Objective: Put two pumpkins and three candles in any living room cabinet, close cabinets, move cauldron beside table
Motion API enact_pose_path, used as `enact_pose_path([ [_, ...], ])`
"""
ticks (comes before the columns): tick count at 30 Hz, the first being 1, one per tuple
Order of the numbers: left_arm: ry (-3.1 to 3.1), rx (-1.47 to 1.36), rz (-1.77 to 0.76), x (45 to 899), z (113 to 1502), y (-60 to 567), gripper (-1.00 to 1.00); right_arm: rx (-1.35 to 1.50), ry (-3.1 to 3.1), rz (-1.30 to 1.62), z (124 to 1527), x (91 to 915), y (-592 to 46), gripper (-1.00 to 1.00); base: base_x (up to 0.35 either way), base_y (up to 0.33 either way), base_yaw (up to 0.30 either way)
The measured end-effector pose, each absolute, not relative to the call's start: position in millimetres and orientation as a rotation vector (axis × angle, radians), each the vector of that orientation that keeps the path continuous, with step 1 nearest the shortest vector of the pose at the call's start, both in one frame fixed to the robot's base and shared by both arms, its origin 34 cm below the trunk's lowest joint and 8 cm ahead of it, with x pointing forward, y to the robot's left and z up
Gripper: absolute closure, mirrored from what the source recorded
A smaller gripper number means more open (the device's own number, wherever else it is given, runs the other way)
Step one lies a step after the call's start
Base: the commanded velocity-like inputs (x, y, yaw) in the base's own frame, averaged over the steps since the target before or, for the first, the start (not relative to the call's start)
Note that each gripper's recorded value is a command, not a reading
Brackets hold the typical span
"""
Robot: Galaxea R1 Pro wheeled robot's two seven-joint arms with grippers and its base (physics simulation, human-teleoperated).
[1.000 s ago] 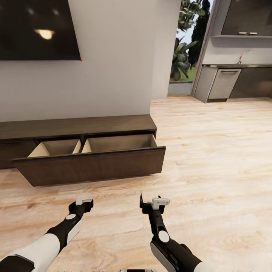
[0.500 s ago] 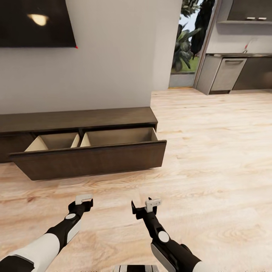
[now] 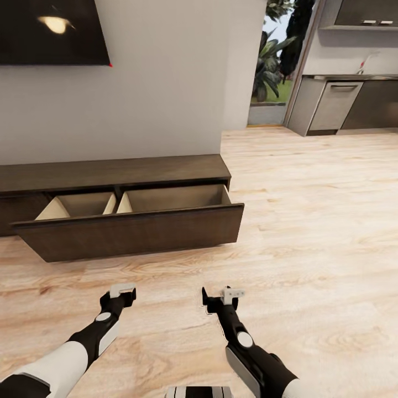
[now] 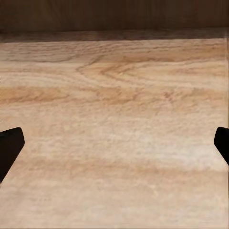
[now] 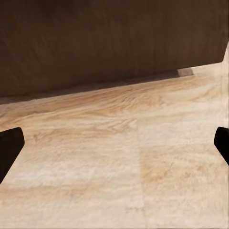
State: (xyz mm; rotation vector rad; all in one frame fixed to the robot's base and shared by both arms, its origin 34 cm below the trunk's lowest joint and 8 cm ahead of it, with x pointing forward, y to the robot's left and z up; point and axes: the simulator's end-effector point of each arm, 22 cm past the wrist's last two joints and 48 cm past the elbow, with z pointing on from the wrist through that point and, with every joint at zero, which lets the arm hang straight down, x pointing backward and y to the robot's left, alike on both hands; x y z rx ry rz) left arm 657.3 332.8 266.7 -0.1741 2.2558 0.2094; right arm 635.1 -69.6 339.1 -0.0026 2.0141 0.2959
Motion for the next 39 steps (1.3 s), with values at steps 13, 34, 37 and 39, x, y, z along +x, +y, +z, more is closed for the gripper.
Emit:
enact_pose_path([
  [13, 2.083, -0.216, 0.212, 653.2, 291.8, 325.7, -1.0, 0.058, 2.016, 0.259, 338.9, 641.6, -86.7, -1.0, 0.025, 0.008, 0.0],
  [34, 2.061, -0.246, 0.263, 647.5, 297.2, 331.1, -1.0, 0.057, 2.02, 0.257, 338.0, 641.1, -87.4, -1.0, 0.275, 0.155, 0.0],
  [37, 2.062, -0.246, 0.263, 647.3, 296.9, 331.0, -1.0, 0.058, 2.02, 0.257, 337.9, 641.2, -87.7, -1.0, 0.286, 0.165, 0.0],
  [39, 2.063, -0.246, 0.263, 647.3, 296.8, 331.0, -1.0, 0.059, 2.02, 0.257, 337.9, 641.2, -87.9, -1.0, 0.286, 0.165, 0.0],
])
